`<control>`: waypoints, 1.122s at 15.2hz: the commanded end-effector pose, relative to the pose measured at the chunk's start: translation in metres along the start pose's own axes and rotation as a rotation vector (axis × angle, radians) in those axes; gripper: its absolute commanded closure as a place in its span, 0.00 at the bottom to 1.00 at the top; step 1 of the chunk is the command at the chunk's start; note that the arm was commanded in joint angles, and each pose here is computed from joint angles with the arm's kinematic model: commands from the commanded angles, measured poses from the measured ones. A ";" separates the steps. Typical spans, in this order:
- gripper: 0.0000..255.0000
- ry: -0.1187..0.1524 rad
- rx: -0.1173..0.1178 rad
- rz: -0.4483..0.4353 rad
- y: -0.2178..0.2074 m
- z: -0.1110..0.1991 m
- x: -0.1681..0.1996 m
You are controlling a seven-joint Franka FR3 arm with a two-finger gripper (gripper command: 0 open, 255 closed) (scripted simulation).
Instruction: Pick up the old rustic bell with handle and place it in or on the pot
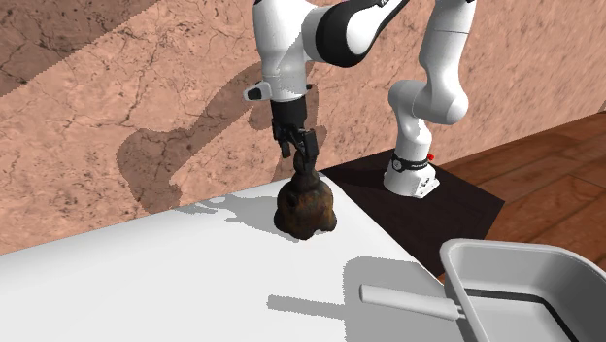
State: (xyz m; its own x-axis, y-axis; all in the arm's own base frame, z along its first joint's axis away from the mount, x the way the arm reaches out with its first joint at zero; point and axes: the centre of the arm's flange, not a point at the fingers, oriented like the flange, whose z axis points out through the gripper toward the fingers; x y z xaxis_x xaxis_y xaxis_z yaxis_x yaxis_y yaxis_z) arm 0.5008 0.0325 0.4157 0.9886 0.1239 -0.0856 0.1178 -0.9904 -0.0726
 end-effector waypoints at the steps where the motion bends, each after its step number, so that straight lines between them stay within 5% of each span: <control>1: 0.00 0.001 0.000 0.000 0.000 0.002 0.000; 6: 0.00 0.001 0.000 0.000 0.000 0.002 0.000; 7: 1.00 0.001 0.000 0.000 0.000 0.002 0.000; 17: 1.00 0.001 0.000 0.000 -0.001 -0.004 -0.001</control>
State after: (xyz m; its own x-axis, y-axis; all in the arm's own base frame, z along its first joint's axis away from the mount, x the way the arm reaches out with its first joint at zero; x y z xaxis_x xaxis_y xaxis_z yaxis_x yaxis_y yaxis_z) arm 0.5004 0.0325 0.4165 0.9886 0.1237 -0.0859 0.1176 -0.9904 -0.0725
